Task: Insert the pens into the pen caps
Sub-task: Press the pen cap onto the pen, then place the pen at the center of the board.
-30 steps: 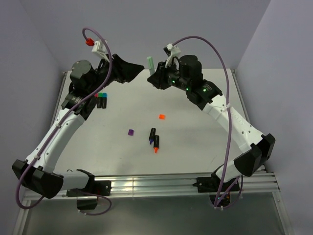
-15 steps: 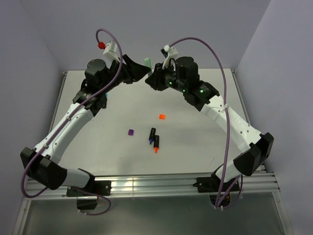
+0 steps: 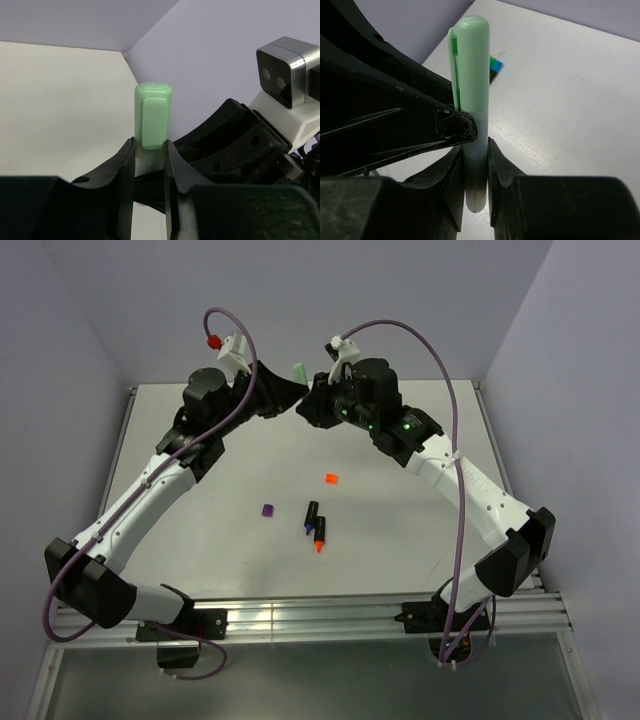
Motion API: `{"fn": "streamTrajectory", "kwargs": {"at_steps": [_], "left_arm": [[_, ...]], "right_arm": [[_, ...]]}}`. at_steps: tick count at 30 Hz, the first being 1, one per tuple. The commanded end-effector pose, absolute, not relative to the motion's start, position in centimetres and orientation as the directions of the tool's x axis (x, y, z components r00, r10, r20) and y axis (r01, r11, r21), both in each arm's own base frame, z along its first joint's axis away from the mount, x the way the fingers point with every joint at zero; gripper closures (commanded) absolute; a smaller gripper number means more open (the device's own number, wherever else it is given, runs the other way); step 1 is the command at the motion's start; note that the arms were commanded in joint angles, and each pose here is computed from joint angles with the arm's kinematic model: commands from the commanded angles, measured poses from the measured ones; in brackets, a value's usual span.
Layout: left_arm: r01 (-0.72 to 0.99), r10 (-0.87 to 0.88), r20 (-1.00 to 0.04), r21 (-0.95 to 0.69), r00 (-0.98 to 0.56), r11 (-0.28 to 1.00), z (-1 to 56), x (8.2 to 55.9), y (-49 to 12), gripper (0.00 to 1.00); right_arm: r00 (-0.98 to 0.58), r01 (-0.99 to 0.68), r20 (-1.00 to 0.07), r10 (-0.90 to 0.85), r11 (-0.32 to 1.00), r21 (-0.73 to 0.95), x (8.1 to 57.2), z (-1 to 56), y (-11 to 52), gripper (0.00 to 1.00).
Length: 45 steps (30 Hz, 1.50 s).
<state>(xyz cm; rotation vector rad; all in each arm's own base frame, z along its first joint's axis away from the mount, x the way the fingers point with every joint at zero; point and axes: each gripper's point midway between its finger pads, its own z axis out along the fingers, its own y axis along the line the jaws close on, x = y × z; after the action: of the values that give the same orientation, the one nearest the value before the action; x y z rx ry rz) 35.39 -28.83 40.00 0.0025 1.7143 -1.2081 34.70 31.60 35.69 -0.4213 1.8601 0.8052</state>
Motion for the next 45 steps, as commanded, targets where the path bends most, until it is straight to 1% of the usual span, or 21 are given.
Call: {"fn": "streamTrajectory", "kwargs": {"at_steps": [1,3,8,9,11,12,13,14,15,17,20,21,24,26,27,28,30,31,37,41,45], "left_arm": [[0.491,-0.498,-0.696,-0.718,-0.517,0.493,39.7,34.6,-29.0,0.94],[0.491,-0.499,-0.700,-0.714,-0.511,0.500,39.7,34.8,-28.9,1.00],[0.493,-0.504,-0.712,-0.703,-0.490,0.513,40.0,35.5,-28.1,1.00],[0.495,-0.505,-0.714,-0.700,-0.485,0.515,40.1,35.6,-27.9,1.00],[0.495,-0.518,-0.725,-0.689,-0.454,0.529,40.9,36.2,-27.0,1.00],[0.483,-0.506,-0.731,-0.682,-0.458,0.549,40.4,36.3,-26.6,0.99],[0.486,-0.507,-0.736,-0.677,-0.448,0.553,40.7,36.3,-26.3,1.00],[0.487,-0.501,-0.751,-0.660,-0.429,0.573,40.9,36.6,-25.5,1.00],[0.485,-0.496,-0.762,-0.648,-0.417,0.588,40.9,36.8,-25.0,1.00],[0.479,-0.461,-0.805,-0.593,-0.373,0.647,40.9,37.1,-23.2,1.00],[0.446,-0.402,-0.856,-0.513,-0.325,0.733,40.4,38.0,-20.1,1.00],[0.431,-0.357,-0.865,-0.489,-0.352,0.759,39.2,38.0,-19.3,1.00],[0.388,-0.222,-0.912,-0.353,-0.344,0.851,37.1,39.7,-15.7,1.00],[0.340,-0.118,-0.910,-0.265,-0.396,0.902,34.6,41.0,-12.0,1.00],[0.316,-0.068,-0.879,-0.240,-0.472,0.918,32.4,40.7,-10.7,1.00],[0.294,-0.033,-0.856,-0.213,-0.517,0.932,30.4,42.1,-8.6,1.00],[0.320,0.078,-0.847,-0.112,-0.525,0.941,29.6,43.1,-5.9,1.00],[0.312,0.050,-0.823,-0.157,-0.565,0.937,28.1,43.6,-3.7,1.00],[0.214,0.101,-0.757,-0.052,-0.645,0.976,23.3,46.8,5.6,1.00],[0.186,0.083,-0.746,-0.055,-0.660,0.981,21.2,49.0,8.9,1.00],[0.125,0.038,-0.670,-0.082,-0.741,0.989,15.9,50.9,10.5,1.00]], "right_arm": [[-0.340,-0.634,-0.931,0.133,0.699,0.331,35.2,39.0,32.1,1.00],[-0.343,-0.642,-0.931,0.126,0.692,0.331,35.1,38.8,32.3,1.00],[-0.353,-0.653,-0.929,0.112,0.682,0.330,34.7,38.2,32.4,1.00],[-0.352,-0.656,-0.930,0.109,0.680,0.328,34.6,38.2,32.4,0.93],[-0.348,-0.656,-0.932,0.103,0.684,0.321,34.6,38.1,32.2,0.75],[-0.346,-0.652,-0.932,0.103,0.688,0.318,34.6,38.1,32.1,0.57],[-0.344,-0.651,-0.934,0.101,0.691,0.315,34.5,38.2,32.0,0.47],[-0.340,-0.646,-0.936,0.096,0.699,0.306,34.7,38.0,31.8,0.41],[-0.332,-0.643,-0.938,0.097,0.704,0.300,34.6,38.2,31.6,0.31],[-0.326,-0.638,-0.942,0.084,0.715,0.285,34.7,38.1,31.2,0.20],[-0.331,-0.634,-0.941,0.069,0.723,0.276,34.6,37.5,30.4,0.18],[-0.340,-0.644,-0.939,0.057,0.713,0.277,34.4,37.0,30.4,0.14],[-0.355,-0.649,-0.934,0.038,0.709,0.276,34.1,36.2,29.5,0.11],[-0.358,-0.654,-0.933,0.028,0.706,0.272,34.1,36.0,28.4,0.06],[-0.368,-0.667,-0.930,0.016,0.692,0.276,33.8,35.6,28.3,0.05],[-0.377,-0.672,-0.926,0.003,0.687,0.276,33.6,35.3,28.0,0.03],[-0.378,-0.672,-0.926,-0.009,0.691,0.267,33.9,35.1,26.6,0.00],[-0.392,-0.682,-0.920,-0.027,0.679,0.271,33.6,34.7,26.4,0.00],[-0.415,-0.654,-0.906,-0.083,0.719,0.234,34.6,33.1,22.9,0.00],[-0.429,-0.627,-0.899,-0.087,0.746,0.227,34.9,32.2,21.2,0.00],[-0.447,-0.588,-0.891,-0.073,0.775,0.231,35.5,31.5,19.6,0.00]]}}
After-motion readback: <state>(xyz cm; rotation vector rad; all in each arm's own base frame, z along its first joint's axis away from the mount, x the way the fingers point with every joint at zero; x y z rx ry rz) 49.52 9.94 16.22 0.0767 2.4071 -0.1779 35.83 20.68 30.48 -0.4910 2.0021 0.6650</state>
